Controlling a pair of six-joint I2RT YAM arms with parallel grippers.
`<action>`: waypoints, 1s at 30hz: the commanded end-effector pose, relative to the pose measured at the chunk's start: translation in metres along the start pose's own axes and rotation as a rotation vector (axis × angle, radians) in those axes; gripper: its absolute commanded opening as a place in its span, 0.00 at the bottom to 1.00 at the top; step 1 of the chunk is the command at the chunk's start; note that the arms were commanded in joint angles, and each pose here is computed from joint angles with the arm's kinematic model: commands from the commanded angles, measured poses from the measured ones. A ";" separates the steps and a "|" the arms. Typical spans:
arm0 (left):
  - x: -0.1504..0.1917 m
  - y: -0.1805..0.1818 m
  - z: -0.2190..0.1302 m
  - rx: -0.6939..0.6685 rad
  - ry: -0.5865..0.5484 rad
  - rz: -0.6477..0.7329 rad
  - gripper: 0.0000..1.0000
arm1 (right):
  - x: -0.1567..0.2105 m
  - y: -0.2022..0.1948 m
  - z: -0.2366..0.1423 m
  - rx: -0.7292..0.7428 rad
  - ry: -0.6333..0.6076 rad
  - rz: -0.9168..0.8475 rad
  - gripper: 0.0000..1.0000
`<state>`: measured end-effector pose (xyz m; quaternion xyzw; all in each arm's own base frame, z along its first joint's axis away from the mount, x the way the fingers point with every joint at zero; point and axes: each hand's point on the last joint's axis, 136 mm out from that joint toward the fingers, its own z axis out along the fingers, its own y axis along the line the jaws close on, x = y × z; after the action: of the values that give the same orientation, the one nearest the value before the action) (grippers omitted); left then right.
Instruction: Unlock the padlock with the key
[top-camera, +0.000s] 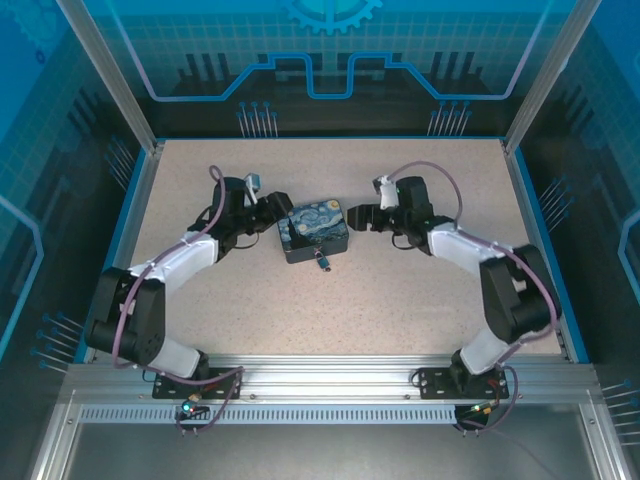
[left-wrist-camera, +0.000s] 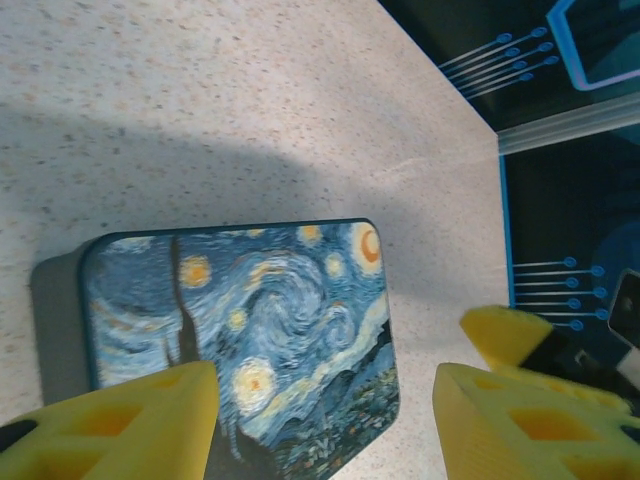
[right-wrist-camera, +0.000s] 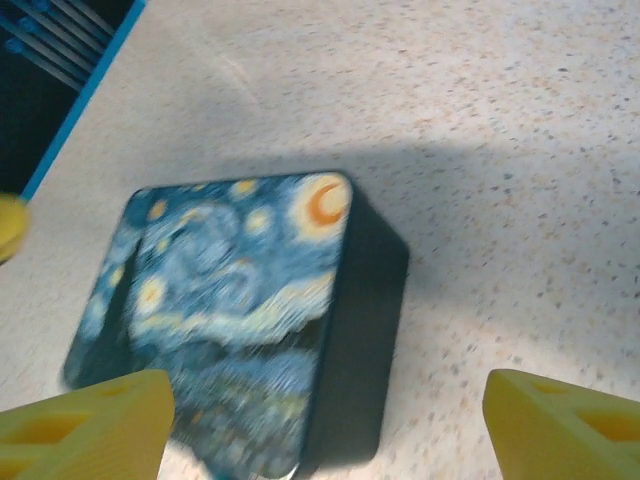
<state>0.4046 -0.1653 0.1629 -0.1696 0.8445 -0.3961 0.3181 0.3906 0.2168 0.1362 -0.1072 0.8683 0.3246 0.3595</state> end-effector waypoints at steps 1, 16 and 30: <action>-0.007 -0.028 0.002 0.115 0.018 0.010 0.58 | 0.047 0.024 -0.009 -0.116 0.094 -0.008 0.76; 0.008 -0.037 0.029 0.223 0.150 -0.031 0.58 | 0.108 0.059 0.054 -0.084 0.108 -0.061 0.62; 0.008 -0.027 0.046 0.203 0.172 -0.053 0.58 | 0.123 0.052 0.074 -0.089 0.160 -0.055 0.50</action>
<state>0.4258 -0.2070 0.1538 -0.1315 0.8251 -0.4878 0.2529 0.3190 0.3005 0.0340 -0.1647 0.8825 0.3322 0.2894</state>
